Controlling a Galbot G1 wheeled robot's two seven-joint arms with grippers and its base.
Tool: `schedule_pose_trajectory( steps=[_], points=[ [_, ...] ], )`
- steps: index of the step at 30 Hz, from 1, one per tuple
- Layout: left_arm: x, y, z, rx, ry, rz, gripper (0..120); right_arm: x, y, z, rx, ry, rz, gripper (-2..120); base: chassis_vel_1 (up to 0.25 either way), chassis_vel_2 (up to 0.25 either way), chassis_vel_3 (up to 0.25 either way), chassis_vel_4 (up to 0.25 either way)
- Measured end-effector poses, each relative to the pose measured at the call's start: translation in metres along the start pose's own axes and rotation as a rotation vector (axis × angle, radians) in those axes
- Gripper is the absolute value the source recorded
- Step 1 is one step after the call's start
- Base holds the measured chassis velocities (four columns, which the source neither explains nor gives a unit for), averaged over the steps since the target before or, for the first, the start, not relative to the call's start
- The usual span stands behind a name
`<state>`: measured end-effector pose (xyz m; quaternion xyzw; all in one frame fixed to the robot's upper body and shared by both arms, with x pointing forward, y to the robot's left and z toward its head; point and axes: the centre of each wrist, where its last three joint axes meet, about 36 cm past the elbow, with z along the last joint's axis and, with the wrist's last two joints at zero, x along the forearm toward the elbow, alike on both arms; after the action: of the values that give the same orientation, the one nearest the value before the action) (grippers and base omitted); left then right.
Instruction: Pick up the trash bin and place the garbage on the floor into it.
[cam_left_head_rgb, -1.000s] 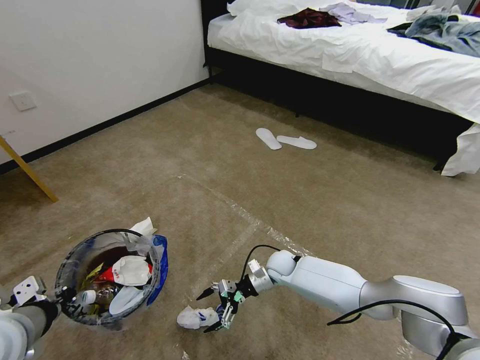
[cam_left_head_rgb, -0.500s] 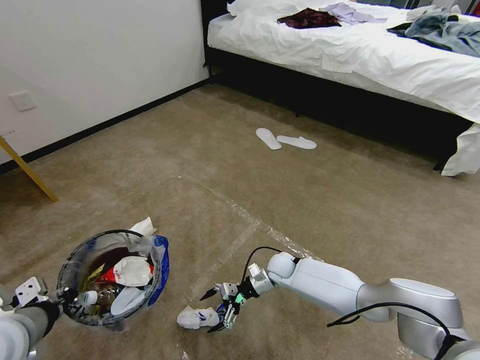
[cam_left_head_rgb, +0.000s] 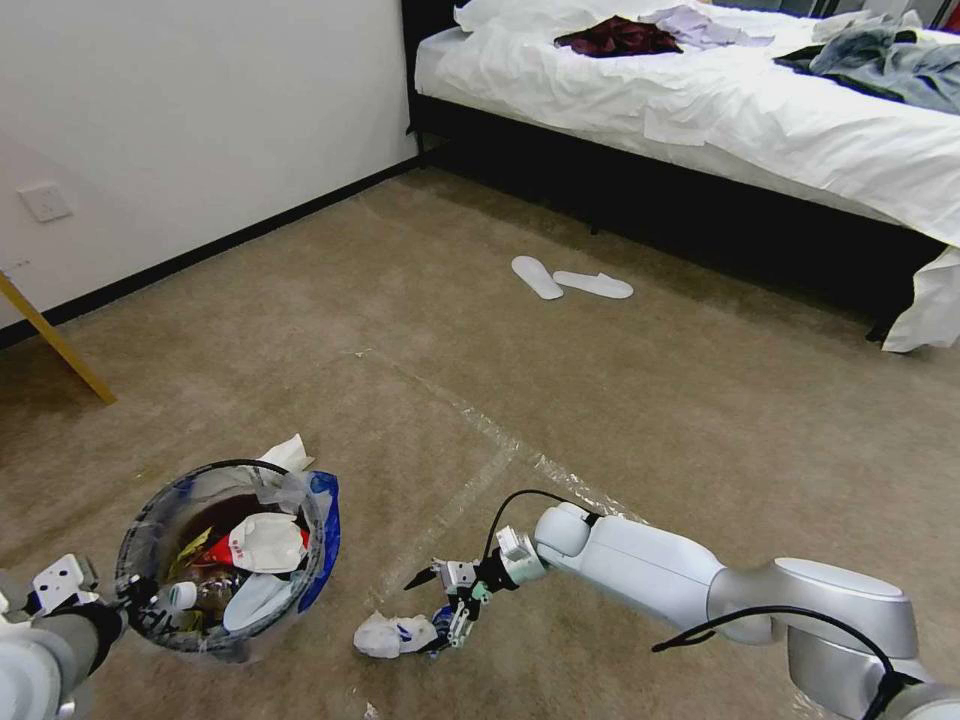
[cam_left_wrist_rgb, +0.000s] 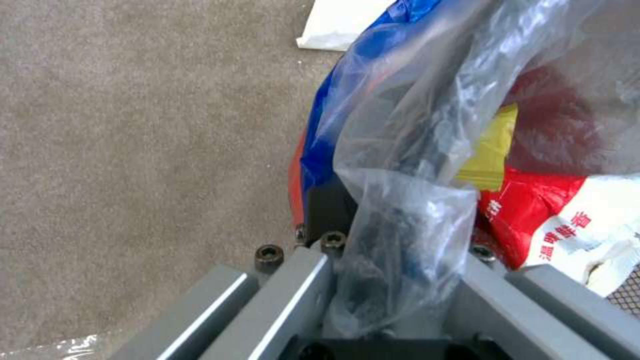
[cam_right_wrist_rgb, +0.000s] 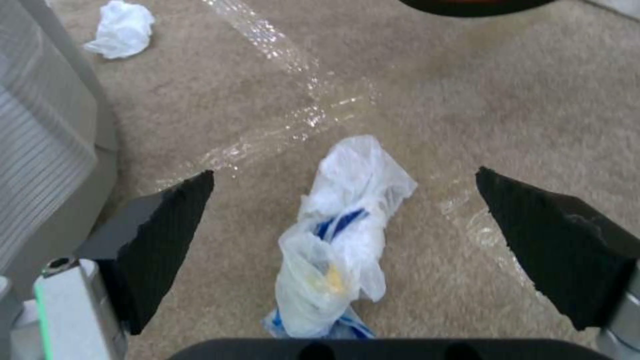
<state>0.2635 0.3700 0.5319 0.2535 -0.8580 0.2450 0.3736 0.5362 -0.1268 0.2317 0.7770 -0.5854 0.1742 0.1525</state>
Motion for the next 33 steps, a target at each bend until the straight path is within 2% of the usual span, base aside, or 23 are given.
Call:
schedule_pose_trajectory(
  steps=[8, 21, 33],
  points=[
    [0.0, 0.0, 0.001, -0.004, 0.001, 0.0, 0, 0.007, 0.003, 0.008, -0.056, 0.035, 0.018, 100, 0.0, 0.0, 0.0, 0.0],
    [-0.004, -0.002, 0.006, -0.008, 0.008, 0.003, 0, 0.005, -0.003, 0.016, -0.102, 0.064, 0.028, 100, 0.0, 0.0, 0.0, 0.0],
    [-0.01, -0.003, 0.006, -0.006, 0.013, 0.01, 0, 0.019, -0.023, 0.008, -0.091, 0.104, 0.036, 100, 0.0, 0.0, 0.0, 0.0]
  ],
)
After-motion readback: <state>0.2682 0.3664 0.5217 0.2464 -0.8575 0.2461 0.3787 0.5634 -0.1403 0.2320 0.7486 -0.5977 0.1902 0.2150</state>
